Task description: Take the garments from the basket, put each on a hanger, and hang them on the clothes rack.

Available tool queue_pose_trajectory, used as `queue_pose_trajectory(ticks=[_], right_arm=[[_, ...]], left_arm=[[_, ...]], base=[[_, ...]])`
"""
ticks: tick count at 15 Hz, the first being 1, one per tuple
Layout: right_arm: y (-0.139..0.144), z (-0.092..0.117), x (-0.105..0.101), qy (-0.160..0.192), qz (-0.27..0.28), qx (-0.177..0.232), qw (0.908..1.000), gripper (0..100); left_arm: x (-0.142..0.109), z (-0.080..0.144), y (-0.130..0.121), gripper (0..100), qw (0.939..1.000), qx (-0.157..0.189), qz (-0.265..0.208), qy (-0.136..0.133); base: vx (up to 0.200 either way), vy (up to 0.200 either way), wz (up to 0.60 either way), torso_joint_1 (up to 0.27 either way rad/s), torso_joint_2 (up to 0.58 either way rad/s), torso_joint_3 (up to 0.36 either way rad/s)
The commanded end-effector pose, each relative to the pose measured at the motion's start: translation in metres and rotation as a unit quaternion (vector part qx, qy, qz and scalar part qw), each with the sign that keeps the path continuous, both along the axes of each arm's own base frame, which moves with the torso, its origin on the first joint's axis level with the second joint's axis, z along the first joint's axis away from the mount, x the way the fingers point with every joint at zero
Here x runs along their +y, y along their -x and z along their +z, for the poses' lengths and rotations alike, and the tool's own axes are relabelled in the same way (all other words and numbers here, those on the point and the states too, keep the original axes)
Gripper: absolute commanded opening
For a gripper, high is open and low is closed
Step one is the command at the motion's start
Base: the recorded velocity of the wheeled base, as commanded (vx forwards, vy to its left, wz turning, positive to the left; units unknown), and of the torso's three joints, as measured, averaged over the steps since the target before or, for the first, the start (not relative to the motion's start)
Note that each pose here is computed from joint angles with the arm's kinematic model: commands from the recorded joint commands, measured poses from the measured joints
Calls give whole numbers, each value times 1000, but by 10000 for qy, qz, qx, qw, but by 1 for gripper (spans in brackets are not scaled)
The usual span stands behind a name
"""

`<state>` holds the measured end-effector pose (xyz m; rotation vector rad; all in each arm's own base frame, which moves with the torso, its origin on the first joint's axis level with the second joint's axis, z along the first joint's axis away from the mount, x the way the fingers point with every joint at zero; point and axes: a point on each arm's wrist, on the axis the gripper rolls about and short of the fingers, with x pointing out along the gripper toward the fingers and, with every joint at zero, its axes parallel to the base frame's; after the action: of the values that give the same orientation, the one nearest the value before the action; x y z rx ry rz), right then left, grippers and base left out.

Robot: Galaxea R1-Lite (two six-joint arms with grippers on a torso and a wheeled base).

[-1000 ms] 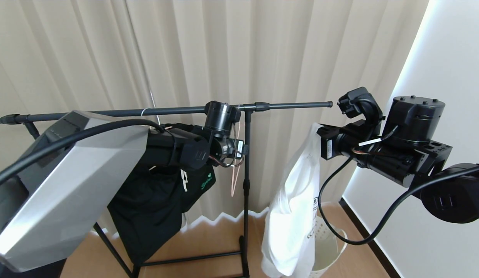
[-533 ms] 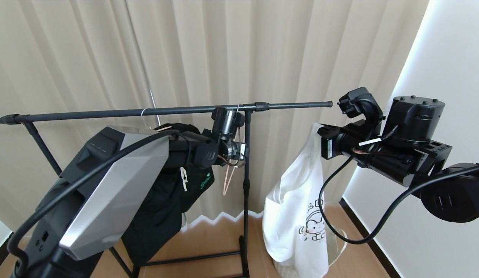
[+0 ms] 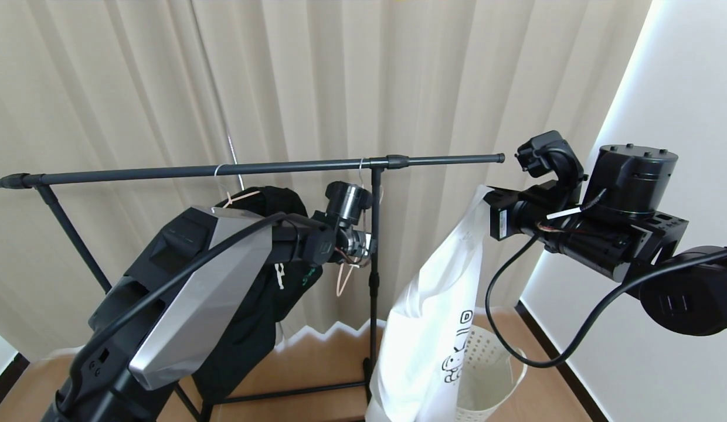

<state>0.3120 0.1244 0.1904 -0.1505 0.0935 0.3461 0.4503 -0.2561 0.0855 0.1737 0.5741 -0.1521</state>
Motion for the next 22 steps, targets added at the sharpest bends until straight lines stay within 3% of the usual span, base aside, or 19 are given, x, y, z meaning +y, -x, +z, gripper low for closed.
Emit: queue_pose_trajectory(ticks=[1, 6, 7, 16, 22], right_arm=[[-1, 0, 0, 0, -10, -4, 10000, 0], [-1, -1, 0, 3, -10, 4, 10000, 0], [-2, -2, 0, 9, -10, 18, 10000, 0], [-3, -5, 1, 29, -3, 68, 10000, 0], [-4, -8, 1, 122, 8, 75, 9999, 0]], left_arm=[[2, -3, -2, 100, 10000, 28, 34, -13], [10, -4, -6, 100, 9999, 30, 112, -9], [10, -3, -6, 0, 9999, 24, 112, -5], [22, 4, -11, 0, 9994, -39, 310, 120], [27, 26, -2, 0, 9985, -136, 425, 304]], base=[[0, 0, 0, 0, 0, 0], [0, 0, 0, 0, 0, 0], [0, 0, 0, 0, 0, 0], [0, 0, 0, 0, 0, 0], [0, 0, 0, 0, 0, 0]])
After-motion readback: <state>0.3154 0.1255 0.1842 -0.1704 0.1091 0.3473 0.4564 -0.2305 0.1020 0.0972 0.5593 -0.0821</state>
